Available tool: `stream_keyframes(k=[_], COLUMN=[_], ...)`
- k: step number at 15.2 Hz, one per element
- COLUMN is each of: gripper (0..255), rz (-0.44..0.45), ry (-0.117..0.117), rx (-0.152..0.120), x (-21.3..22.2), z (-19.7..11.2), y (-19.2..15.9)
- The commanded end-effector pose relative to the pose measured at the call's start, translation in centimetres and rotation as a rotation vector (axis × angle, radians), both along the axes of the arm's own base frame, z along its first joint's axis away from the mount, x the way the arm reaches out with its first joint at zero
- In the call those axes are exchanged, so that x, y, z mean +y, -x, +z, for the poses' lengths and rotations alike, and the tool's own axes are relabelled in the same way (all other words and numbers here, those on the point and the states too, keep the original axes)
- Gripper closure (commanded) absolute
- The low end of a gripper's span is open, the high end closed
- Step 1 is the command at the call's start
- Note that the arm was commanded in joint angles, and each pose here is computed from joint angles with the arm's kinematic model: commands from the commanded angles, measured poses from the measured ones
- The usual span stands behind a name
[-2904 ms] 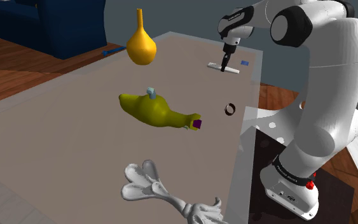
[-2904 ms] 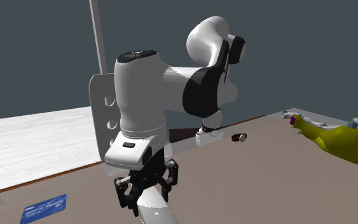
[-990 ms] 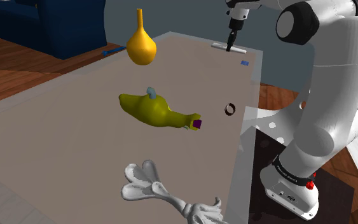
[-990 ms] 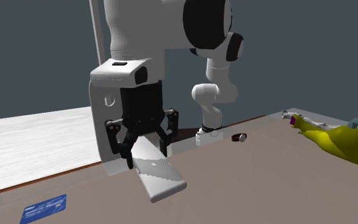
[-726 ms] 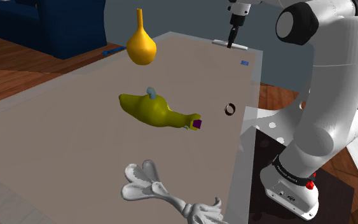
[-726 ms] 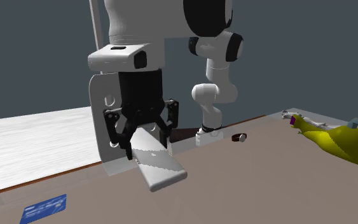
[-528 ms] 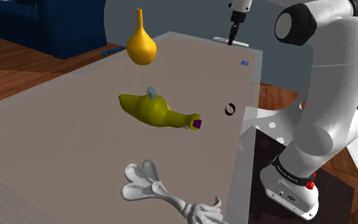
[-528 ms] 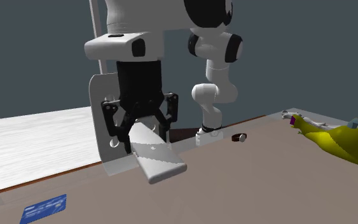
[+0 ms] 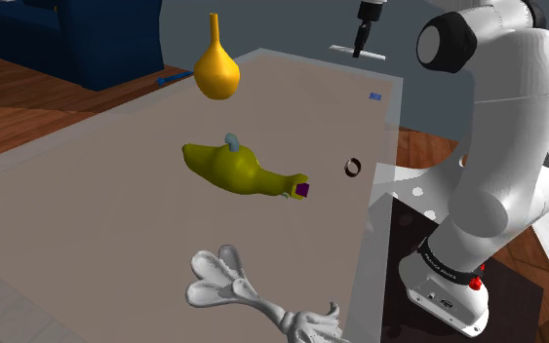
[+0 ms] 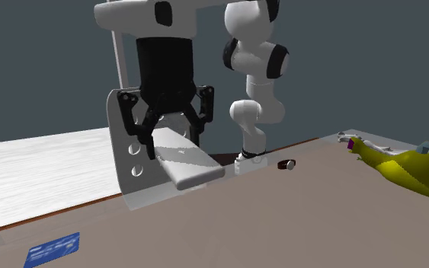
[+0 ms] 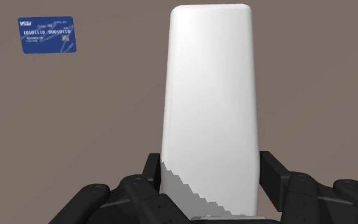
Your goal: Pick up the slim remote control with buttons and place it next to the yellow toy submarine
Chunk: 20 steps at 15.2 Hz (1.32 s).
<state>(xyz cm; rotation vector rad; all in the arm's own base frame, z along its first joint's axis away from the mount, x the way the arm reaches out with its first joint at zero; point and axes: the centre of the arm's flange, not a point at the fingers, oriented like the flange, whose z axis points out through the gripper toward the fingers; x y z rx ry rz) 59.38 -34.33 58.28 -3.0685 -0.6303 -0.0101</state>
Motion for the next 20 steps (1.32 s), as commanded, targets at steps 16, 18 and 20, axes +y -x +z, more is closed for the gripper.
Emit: stream_keyframes(k=[16, 18, 20], gripper=[255, 255, 255], rz=[0.001, 0.001, 0.001], ry=[0.0, 0.0, 0.0], rx=[0.0, 0.0, 0.0], x=[18.5, 21.0, 23.5], z=[0.8, 0.8, 0.8], y=[6.7, 7.6, 8.5])
